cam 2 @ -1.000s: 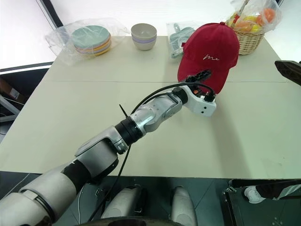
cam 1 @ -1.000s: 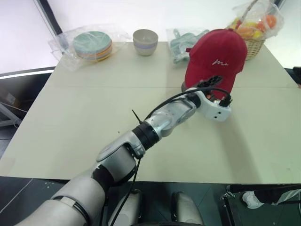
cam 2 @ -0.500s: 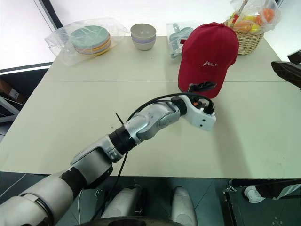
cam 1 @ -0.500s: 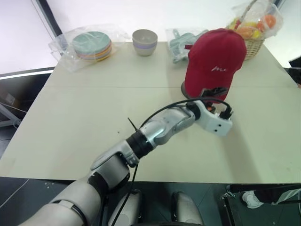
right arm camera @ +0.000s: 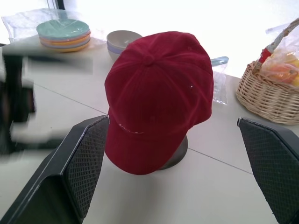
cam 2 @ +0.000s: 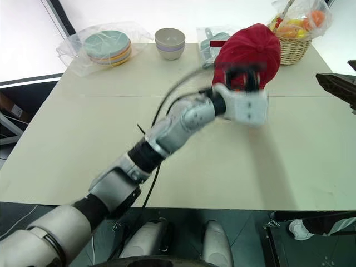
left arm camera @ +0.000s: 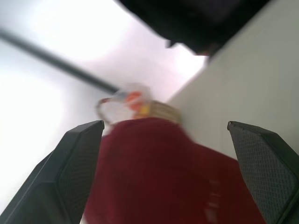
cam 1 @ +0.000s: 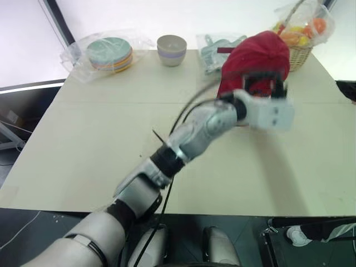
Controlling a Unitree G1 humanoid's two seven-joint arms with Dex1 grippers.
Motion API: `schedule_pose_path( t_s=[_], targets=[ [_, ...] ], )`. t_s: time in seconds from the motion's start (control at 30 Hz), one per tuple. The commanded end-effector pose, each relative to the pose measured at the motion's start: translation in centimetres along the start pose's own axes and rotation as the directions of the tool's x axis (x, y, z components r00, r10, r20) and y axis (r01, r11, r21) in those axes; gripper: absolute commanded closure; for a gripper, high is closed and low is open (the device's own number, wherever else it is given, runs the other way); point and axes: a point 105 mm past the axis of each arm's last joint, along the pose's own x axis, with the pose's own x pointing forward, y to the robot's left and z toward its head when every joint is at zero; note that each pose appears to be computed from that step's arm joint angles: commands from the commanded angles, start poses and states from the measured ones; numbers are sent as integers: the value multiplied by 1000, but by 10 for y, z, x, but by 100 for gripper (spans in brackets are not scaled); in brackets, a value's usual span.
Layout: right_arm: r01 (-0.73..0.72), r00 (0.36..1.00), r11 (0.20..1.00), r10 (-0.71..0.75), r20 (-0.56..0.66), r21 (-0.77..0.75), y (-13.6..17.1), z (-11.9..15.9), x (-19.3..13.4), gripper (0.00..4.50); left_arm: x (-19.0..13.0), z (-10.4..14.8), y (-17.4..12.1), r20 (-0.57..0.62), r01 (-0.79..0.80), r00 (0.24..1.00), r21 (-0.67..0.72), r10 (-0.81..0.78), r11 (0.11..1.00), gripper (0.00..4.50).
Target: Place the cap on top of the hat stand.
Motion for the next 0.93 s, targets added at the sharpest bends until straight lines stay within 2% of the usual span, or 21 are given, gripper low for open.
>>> schedule_pose_path(
  t_s=[0.03,0.1,0.17,0.37,0.53,0.67,0.93],
  targets=[
    [-8,998,1000,9,54,-22,1,9,1,0,-4,-37,40,-117,-97,991,-319,62,943,7],
    [-24,998,1000,25,56,-15,3,7,4,0,-14,-48,61,-103,-116,992,-474,75,873,7],
    [-41,998,999,41,57,-10,4,5,7,0,-27,-71,78,-160,-159,983,-539,85,827,7],
    [-61,997,998,61,55,3,3,0,13,0,-85,-124,126,-296,-279,947,-554,128,784,7],
    [-70,996,997,69,50,26,1,-7,15,0,-143,-142,154,-369,-324,921,-550,124,770,7],
    [-32,997,998,28,71,55,-7,-15,19,0,-183,-137,141,-368,-252,929,-569,33,783,7],
    [-19,1000,991,19,-1,130,1,-66,32,0,-247,-144,78,-437,-225,892,-654,-118,723,7]
  ],
)
